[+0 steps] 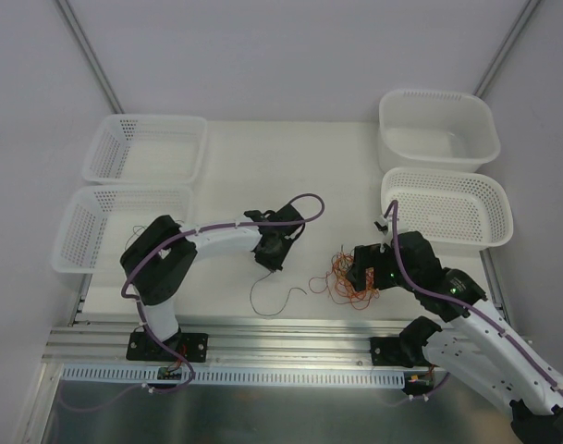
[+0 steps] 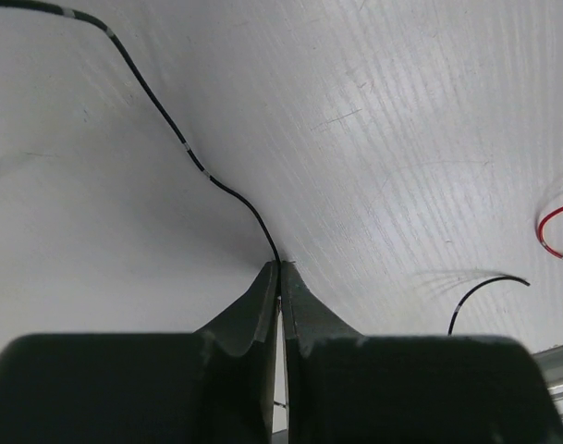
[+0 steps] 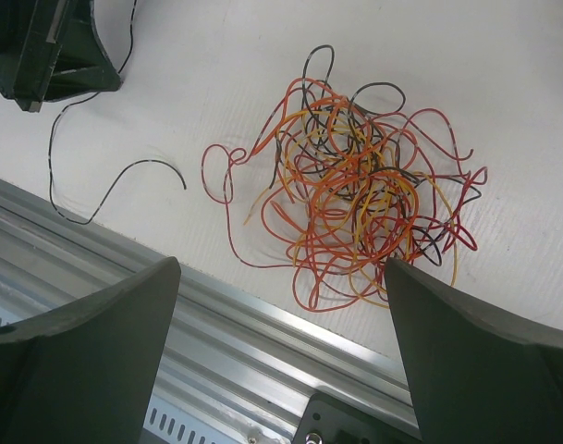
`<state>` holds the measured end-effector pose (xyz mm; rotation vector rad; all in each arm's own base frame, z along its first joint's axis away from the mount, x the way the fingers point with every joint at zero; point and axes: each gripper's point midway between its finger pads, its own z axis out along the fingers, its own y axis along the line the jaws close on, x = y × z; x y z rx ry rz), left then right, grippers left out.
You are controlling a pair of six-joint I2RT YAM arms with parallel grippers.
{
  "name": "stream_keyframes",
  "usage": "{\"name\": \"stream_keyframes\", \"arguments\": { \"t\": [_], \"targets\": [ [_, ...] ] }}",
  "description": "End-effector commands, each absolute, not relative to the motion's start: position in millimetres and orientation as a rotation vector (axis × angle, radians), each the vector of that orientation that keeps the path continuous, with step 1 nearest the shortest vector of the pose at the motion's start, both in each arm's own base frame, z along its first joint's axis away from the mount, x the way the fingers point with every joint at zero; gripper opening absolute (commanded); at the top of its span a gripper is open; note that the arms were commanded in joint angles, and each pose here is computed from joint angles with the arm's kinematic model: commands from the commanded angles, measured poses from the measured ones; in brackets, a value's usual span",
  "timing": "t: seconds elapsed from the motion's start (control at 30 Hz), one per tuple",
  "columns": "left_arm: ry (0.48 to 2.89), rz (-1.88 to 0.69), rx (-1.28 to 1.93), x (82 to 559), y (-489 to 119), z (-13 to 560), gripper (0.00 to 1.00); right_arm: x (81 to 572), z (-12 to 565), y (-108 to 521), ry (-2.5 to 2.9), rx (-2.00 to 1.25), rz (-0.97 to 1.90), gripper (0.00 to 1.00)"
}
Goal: Untangle the cables
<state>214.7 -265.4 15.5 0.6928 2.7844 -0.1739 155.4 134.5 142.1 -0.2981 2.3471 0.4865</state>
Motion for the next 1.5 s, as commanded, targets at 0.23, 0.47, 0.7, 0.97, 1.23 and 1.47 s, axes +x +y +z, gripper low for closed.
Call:
{"name": "stream_keyframes", "arguments": {
  "t": [0.23,0.47,0.7,0.97,1.23,1.47],
  "targets": [
    [2.483,-0.455,0.565,242.5,-276.0,145.9,0.0,163.5,158.2,130.6,2.294,-0.272,0.457,0.97],
    [2.228,-0.521,0.313,277.7,-217.2,277.1,0.0,166.4,165.1,124.2,2.262,-0.266,0.423,0.97],
    [2.145,-0.328,0.014,295.6,-102.9,341.3,0.0,168.9,164.9,126.3,2.264,-0.265,0.423,0.97],
    [2.076,-0.057,-0.303,289.4,9.5,362.3,0.0,169.3,166.1,128.0,2.264,-0.268,0.43,0.97],
    [2.004,0.184,-0.588,274.4,93.3,379.0,0.0,174.8,170.2,137.2,2.272,-0.298,0.446,0.97],
    [1.913,0.386,-0.761,250.3,139.1,395.3,0.0,181.8,176.0,147.1,2.276,-0.331,0.459,0.97]
  ]
}}
